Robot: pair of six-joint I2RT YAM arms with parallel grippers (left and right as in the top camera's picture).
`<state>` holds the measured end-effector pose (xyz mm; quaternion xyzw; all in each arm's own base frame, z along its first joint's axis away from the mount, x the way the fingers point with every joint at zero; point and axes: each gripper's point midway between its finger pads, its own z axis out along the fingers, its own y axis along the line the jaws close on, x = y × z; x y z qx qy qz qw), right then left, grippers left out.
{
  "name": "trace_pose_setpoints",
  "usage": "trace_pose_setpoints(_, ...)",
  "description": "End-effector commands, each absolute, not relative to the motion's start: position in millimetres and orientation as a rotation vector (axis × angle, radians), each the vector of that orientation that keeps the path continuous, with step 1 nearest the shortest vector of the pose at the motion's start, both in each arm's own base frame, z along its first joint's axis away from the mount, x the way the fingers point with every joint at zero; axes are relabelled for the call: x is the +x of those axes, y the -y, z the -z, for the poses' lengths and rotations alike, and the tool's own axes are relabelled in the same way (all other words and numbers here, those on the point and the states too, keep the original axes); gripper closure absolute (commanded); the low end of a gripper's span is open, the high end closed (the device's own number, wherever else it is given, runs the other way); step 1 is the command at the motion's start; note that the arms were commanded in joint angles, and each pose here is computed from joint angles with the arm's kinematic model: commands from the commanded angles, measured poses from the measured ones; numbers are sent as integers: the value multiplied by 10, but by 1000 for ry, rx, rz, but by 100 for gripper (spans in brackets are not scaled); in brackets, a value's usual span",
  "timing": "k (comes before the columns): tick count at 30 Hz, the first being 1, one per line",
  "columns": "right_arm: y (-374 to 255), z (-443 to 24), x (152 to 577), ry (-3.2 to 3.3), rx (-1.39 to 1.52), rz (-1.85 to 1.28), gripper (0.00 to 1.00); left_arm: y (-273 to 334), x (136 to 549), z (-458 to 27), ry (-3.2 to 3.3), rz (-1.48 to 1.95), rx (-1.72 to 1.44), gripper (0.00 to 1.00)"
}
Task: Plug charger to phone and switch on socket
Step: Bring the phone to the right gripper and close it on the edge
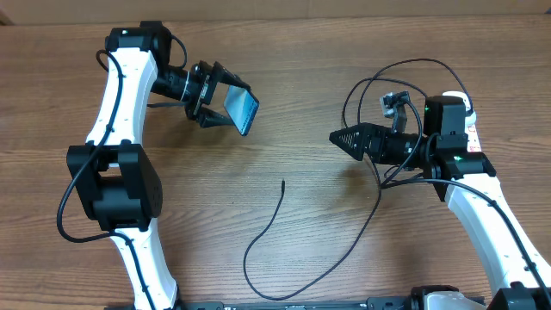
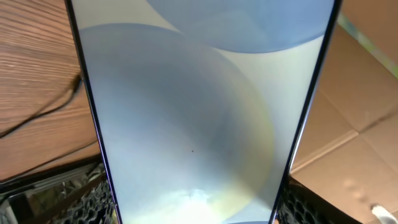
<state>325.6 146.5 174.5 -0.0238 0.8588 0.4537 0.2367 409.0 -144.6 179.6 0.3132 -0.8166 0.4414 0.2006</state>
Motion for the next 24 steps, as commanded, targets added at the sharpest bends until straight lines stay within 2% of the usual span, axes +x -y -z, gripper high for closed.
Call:
trace_pose_setpoints(1,-1504,-1863,3274,-2331,-68,-1275,0,1449,4116,-1816,2312,-1194,901,96)
trace_pose_setpoints(17,-1526,-1819,3216,-2430,252,-1400,0,1769,4043,-1521,2391,-870,1058,96)
trace_pose_setpoints(24,-1655,-1760,3170,-2476,272,-1373,0,2029,4014,-1480,2407,-822,1078,96)
